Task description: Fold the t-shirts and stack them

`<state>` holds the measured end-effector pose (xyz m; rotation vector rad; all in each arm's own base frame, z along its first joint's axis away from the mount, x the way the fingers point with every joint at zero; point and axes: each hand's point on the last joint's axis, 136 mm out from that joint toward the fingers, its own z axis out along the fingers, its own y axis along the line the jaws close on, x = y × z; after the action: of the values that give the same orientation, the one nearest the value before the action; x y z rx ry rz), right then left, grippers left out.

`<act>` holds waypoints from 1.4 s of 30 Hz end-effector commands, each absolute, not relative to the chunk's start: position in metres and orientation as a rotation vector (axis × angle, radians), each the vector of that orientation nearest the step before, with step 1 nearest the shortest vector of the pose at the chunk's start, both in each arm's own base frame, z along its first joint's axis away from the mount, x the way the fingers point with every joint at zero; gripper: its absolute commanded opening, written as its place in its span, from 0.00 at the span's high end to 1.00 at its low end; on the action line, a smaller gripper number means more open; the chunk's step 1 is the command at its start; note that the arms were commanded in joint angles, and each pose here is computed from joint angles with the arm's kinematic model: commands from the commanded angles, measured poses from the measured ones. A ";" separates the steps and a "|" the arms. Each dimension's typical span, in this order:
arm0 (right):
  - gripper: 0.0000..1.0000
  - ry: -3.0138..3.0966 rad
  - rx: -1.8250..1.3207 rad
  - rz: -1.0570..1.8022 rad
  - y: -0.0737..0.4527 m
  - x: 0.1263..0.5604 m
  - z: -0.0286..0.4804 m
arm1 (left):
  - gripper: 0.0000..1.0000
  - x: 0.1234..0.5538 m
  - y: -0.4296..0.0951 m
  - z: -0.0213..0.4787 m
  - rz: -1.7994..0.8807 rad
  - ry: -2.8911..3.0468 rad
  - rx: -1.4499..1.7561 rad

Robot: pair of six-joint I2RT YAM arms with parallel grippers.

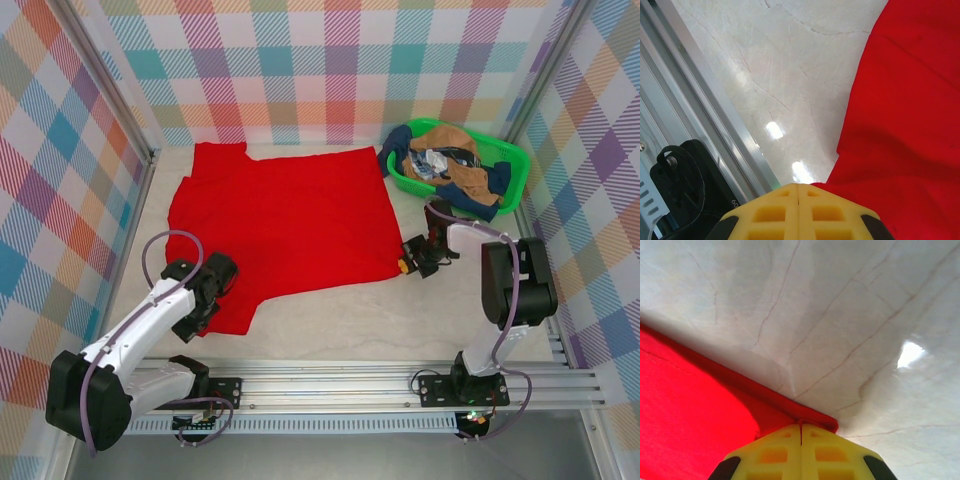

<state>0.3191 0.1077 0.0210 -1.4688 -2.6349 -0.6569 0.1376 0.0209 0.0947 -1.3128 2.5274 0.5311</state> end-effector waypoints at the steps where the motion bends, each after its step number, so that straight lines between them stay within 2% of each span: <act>1: 1.00 -2.701 -1.481 -0.600 0.095 0.313 0.040 | 1.00 0.146 0.027 0.107 0.552 2.491 -1.279; 10: 1.00 -2.864 -1.400 -0.565 0.076 0.312 0.087 | 1.00 0.141 0.045 0.143 0.619 2.393 -1.252; 18: 1.00 -2.823 -1.346 -0.421 0.066 0.262 0.062 | 1.00 0.093 0.037 0.104 0.571 2.500 -1.391; 22: 1.00 -2.789 -1.286 -0.345 0.061 0.248 0.034 | 1.00 0.106 -0.005 0.066 0.371 2.734 -1.327; 25: 1.00 -2.790 -1.273 -0.295 0.054 0.246 0.026 | 1.00 0.109 -0.014 0.065 0.441 2.770 -1.282; 30: 0.79 -2.889 -1.242 -0.255 0.043 0.255 0.043 | 1.00 0.120 -0.008 0.076 0.471 2.686 -1.285; 31: 0.72 -2.916 -1.231 -0.255 0.042 0.258 0.048 | 0.91 0.124 -0.010 0.079 0.457 2.682 -1.281; 33: 0.63 -2.964 -1.211 -0.264 0.042 0.263 0.059 | 0.65 0.126 -0.010 0.088 0.472 2.684 -1.274; 34: 0.61 -2.997 -1.191 -0.278 0.043 0.266 0.066 | 0.59 0.129 -0.009 0.098 0.484 2.671 -1.272; 36: 0.61 -3.063 -1.144 -0.289 0.047 0.271 0.080 | 0.53 0.137 -0.003 0.122 0.485 2.606 -1.261; 38: 0.66 -3.133 -1.072 -0.349 0.058 0.280 0.092 | 0.52 0.150 0.002 0.143 0.451 2.524 -1.266; 41: 0.68 -3.219 -0.948 -0.465 0.081 0.292 0.102 | 0.54 0.169 0.004 0.147 0.384 2.508 -1.336; 42: 0.69 -3.229 -0.896 -0.535 0.092 0.297 0.101 | 0.58 0.177 0.003 0.139 0.351 2.519 -1.367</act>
<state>0.2869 0.0726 0.0943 -1.0419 -3.1626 -0.4289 0.1730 -0.0080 0.1425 -1.3442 2.5079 0.2981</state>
